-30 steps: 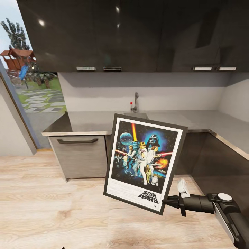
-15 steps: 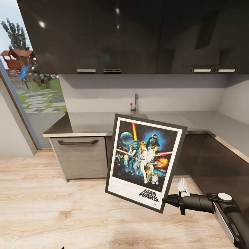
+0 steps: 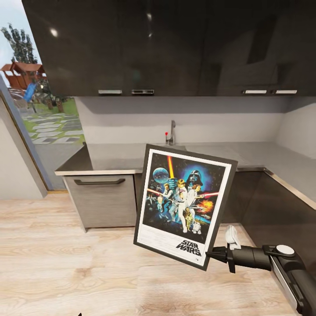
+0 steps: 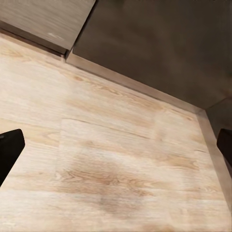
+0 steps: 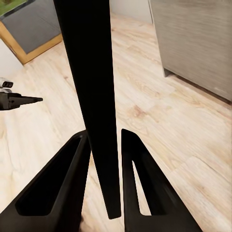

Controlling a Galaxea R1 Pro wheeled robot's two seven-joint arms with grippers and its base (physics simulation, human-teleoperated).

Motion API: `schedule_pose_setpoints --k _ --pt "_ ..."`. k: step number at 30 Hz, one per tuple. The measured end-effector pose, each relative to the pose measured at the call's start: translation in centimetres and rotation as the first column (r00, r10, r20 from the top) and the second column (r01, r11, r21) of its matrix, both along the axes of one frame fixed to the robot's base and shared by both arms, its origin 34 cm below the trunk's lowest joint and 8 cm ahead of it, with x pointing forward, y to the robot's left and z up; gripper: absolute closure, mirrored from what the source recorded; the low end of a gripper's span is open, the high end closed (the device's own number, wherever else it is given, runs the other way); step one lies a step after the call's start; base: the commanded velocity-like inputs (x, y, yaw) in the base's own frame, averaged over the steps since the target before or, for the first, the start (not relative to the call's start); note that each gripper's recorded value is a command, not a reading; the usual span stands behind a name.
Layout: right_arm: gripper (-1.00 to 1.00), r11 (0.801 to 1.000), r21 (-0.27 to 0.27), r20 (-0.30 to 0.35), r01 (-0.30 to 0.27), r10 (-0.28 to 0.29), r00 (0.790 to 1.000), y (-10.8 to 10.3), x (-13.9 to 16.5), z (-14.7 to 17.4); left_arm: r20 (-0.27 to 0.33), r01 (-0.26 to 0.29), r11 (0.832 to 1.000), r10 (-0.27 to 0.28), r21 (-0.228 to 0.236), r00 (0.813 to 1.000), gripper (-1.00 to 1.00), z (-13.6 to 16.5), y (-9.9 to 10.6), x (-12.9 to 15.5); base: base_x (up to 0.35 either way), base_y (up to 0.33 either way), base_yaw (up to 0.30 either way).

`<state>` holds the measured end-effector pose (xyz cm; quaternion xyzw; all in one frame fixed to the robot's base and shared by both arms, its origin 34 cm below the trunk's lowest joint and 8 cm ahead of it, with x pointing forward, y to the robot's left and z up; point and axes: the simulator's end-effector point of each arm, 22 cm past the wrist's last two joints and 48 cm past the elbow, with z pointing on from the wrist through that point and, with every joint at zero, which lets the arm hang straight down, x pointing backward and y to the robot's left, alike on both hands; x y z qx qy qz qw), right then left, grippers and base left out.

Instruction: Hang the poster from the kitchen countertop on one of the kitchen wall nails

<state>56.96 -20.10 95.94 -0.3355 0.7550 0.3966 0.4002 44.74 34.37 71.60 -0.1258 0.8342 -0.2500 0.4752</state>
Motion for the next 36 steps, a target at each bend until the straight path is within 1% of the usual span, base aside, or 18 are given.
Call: schedule_pose_setpoints --k 36 --pt "1.0 1.0 0.0 -0.001 0.001 -0.001 1.0 0.0 -1.1 3.4 -0.001 0.0 1.0 0.0 0.0 1.0 -1.0 3.4 0.0 -1.1 0.0 0.0 0.0"
